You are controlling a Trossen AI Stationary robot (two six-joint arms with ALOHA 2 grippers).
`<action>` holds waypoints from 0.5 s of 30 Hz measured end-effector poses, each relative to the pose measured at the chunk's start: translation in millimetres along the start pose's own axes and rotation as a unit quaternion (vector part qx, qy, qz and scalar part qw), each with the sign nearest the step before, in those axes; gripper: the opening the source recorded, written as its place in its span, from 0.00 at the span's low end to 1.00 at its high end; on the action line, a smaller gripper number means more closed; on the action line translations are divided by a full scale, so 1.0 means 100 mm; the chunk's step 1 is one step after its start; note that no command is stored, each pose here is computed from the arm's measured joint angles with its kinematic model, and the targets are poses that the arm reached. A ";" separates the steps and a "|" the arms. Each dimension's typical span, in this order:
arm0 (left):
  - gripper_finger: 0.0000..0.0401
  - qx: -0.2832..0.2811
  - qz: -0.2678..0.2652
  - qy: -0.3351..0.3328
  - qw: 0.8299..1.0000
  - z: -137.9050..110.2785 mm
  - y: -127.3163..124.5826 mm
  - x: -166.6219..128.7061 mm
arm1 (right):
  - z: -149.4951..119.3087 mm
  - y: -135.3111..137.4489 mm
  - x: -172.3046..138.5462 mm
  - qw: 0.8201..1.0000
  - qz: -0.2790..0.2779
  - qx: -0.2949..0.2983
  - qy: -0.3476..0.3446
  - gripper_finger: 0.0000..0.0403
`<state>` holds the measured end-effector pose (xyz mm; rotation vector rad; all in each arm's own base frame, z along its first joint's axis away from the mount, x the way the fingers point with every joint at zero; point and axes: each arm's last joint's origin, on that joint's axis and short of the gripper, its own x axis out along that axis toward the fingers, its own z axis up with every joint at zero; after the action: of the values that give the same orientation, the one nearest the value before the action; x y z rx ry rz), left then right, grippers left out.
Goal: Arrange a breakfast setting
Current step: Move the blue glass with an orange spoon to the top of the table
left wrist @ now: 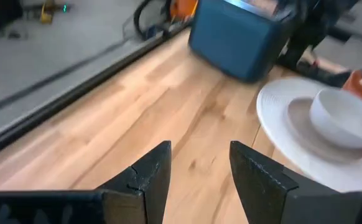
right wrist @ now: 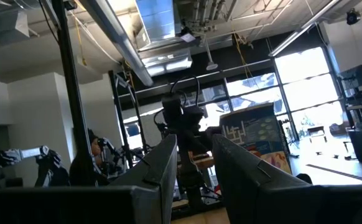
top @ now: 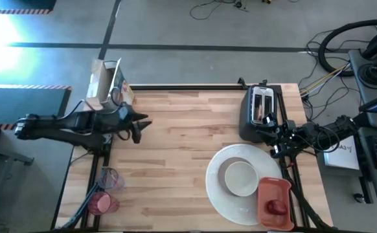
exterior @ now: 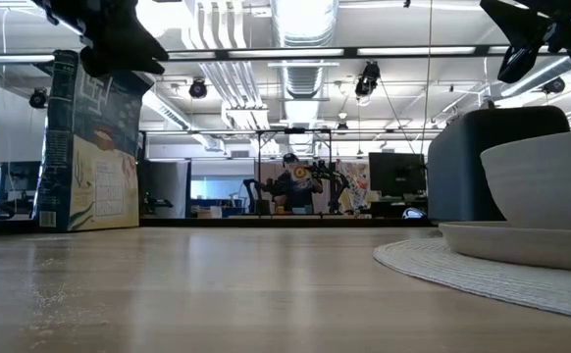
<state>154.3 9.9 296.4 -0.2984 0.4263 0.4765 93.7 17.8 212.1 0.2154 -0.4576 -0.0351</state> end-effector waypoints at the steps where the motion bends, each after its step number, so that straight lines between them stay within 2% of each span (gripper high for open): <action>1: 0.37 -0.001 -0.001 0.019 1.000 0.02 -0.02 0.01 | 0.00 0.00 0.00 1.000 0.000 0.000 0.000 0.24; 9: 0.37 -0.008 -0.005 0.173 0.985 0.10 -0.15 0.08 | 0.00 0.00 0.00 1.000 0.000 0.000 0.000 0.24; 15: 0.37 -0.013 -0.022 0.231 0.973 0.13 -0.29 0.13 | 0.00 0.00 0.00 1.000 0.000 0.000 0.000 0.24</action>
<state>183.7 -4.6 306.6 -0.4461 0.8648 0.3662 93.7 17.9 212.1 0.2153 -0.4576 -0.0348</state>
